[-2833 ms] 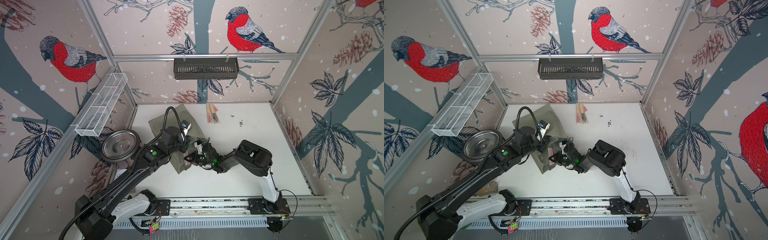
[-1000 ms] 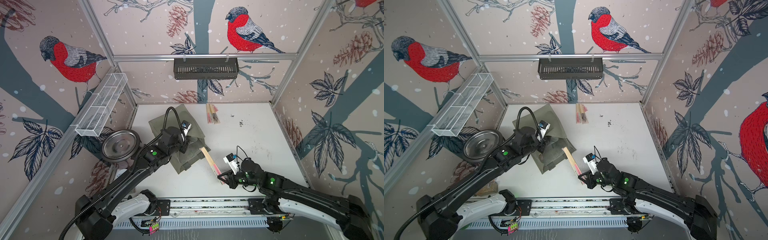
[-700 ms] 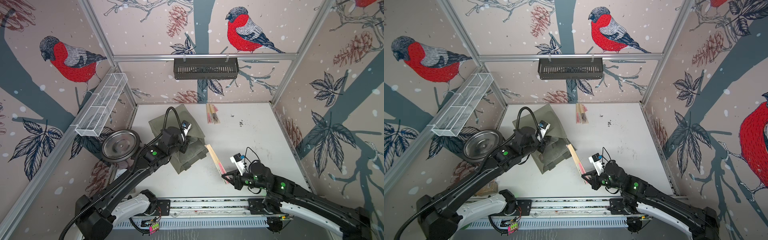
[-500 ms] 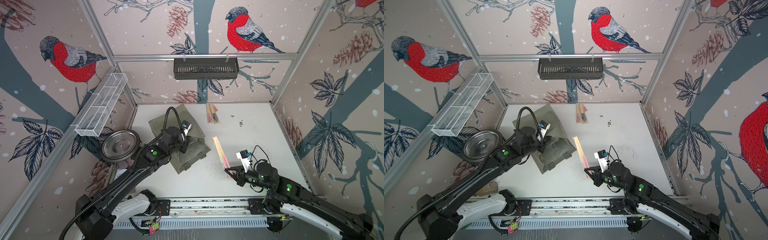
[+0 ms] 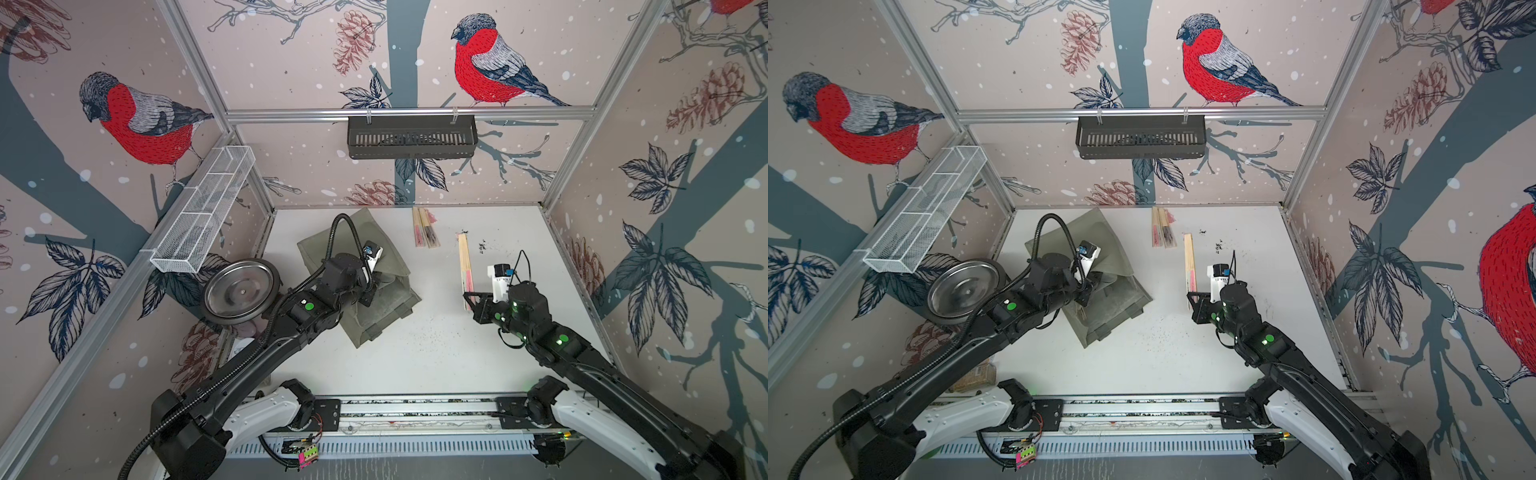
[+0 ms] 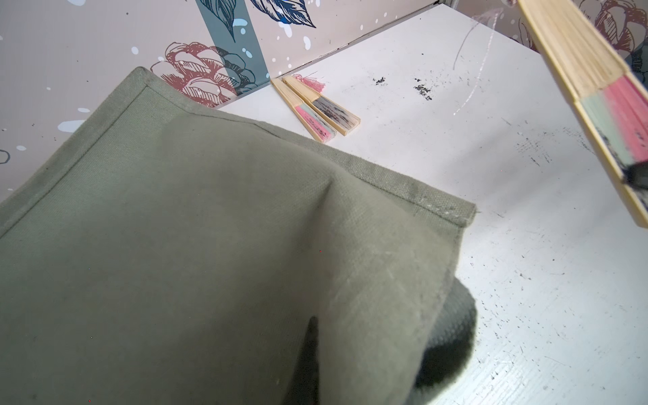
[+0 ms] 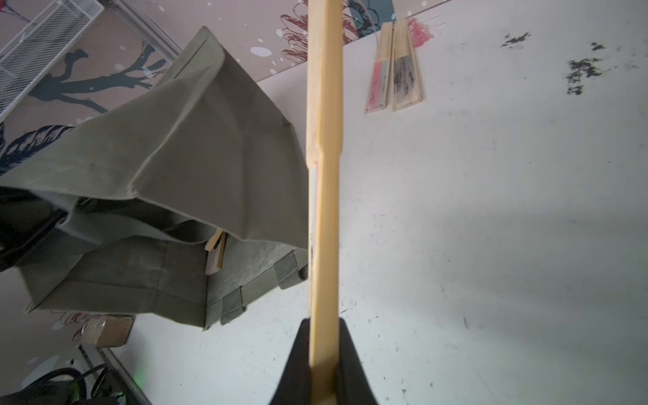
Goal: Take out the folding fans from the tote bags
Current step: Place the folding fan at the center of the board.
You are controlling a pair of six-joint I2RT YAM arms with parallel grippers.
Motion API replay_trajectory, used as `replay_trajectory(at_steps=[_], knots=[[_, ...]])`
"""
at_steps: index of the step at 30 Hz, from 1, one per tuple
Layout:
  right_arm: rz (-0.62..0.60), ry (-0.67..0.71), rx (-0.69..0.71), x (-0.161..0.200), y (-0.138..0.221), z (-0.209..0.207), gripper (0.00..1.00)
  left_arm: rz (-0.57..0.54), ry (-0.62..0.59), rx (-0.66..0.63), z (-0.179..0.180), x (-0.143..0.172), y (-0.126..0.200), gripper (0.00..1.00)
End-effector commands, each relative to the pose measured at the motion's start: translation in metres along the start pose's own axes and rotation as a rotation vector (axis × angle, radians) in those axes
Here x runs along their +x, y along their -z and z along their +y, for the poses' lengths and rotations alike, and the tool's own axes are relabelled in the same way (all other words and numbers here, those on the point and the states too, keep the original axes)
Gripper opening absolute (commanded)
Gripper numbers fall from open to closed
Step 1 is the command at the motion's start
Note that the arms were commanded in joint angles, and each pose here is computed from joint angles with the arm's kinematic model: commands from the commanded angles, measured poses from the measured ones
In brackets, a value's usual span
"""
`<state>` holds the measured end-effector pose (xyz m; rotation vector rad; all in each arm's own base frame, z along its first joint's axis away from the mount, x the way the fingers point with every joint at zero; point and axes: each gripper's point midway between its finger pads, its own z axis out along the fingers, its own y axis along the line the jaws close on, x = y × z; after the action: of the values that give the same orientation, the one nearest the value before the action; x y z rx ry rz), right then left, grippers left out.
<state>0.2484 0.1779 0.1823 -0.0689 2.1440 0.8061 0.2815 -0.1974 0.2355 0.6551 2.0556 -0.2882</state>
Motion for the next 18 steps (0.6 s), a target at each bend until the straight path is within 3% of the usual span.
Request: replay_trajectory(at_steps=[1,18], knots=[[-0.036,0.02,-0.032,-0.024,-0.011,-0.002,0.07,-0.047,-0.009,0.002,0.0,-0.012,0.003,0.0],[0.17,-0.08,0.122,-0.075,-0.151,-0.091,0.07,-0.058,-0.007,0.006,-0.001,-0.015,0.005,0.0]])
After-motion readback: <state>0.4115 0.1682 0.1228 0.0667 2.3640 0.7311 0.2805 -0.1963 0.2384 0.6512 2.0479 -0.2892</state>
